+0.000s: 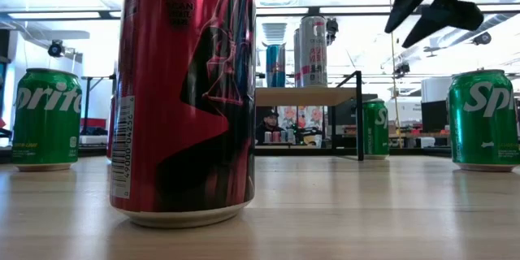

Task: Place canned beverage on shelf
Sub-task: Put the top blue soda can on the shelf aligned with the other blue soda can

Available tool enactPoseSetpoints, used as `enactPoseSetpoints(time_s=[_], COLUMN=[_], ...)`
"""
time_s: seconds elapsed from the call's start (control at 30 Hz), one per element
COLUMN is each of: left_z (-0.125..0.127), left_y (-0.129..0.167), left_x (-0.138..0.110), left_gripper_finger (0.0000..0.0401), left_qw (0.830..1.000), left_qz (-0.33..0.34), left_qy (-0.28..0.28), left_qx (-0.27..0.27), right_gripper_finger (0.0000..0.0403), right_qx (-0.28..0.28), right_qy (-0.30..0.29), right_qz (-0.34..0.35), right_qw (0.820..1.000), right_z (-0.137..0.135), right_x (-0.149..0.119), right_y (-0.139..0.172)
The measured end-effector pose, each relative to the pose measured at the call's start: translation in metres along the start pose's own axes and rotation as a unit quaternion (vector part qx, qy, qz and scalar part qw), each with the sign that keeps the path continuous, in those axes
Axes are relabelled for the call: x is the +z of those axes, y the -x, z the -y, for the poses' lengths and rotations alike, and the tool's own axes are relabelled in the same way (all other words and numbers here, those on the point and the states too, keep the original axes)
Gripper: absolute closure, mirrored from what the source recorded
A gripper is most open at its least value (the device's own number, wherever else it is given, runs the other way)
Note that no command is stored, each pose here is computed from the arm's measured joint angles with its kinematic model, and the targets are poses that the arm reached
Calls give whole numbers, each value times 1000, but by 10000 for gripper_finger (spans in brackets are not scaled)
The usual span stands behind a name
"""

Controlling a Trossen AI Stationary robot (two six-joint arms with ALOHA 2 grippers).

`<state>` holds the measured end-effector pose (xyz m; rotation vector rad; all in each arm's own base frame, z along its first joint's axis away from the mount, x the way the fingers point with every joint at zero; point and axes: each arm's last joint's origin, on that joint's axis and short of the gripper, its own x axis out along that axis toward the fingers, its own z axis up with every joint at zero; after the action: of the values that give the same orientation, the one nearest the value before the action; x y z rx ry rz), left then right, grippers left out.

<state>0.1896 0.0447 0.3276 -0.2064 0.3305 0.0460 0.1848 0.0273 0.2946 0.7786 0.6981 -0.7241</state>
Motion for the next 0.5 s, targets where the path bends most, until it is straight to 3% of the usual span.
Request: enactPoseSetpoints(time_s=[0.13, 0.37, 0.5], left_z=[4, -4, -8], left_y=[-4, -4, -11], left_x=[-12, -32, -50], left_gripper_finger=[209, 209, 209], left_qw=[1000, 989, 977], left_qz=[2, 6, -16], left_qy=[14, 112, 178], left_qx=[-14, 93, 116], right_gripper_finger=[200, 200, 200], right_qx=[9, 15, 5], right_qy=[4, 45, 76], right_qz=[-22, -32, -34], right_qw=[1000, 998, 997], right_z=[0, 0, 2], right_x=[-1, -2, -4], right_y=[0, 0, -5])
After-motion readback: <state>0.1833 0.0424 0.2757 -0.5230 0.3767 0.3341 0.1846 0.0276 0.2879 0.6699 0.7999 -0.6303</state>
